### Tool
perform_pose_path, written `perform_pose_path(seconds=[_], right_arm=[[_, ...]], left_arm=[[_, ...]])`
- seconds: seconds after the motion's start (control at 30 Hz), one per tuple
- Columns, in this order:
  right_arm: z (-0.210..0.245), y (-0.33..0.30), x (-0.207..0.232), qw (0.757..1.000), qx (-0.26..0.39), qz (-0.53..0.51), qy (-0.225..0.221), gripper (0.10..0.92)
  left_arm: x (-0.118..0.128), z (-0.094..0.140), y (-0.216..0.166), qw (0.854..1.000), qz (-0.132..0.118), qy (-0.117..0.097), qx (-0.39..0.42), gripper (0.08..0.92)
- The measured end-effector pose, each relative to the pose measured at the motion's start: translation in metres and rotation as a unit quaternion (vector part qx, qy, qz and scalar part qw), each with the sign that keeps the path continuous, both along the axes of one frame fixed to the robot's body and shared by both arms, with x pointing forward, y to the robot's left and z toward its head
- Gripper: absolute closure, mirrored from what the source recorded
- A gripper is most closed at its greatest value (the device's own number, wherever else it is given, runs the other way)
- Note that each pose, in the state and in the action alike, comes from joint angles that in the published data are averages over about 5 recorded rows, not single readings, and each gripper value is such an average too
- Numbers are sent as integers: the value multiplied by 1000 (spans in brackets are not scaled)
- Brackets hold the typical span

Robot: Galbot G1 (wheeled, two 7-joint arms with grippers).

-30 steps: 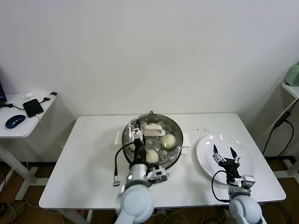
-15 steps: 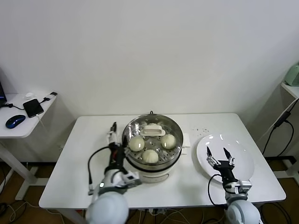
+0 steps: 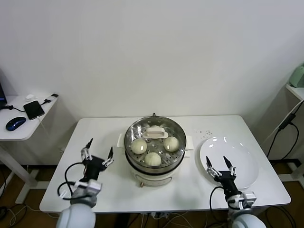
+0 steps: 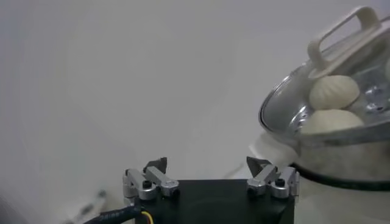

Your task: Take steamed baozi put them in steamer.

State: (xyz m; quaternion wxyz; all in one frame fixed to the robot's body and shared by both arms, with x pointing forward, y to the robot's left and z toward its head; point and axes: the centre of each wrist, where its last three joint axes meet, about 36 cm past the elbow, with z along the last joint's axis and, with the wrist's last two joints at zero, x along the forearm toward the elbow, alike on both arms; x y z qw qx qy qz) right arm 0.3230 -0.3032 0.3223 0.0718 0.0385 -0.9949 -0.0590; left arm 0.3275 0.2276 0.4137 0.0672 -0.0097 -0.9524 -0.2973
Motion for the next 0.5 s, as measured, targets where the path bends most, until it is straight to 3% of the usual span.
perform_pose_path(seconds=[0.2,0.5], right_arm=[[4,2,-19,1000,-7,8,14,200],[15,1,-40,999,-27,27,17,200]], left_arm=[[-26,-28,12,994,6,25,-107,177],[-67,-42,11,975,25,92,-201,177]])
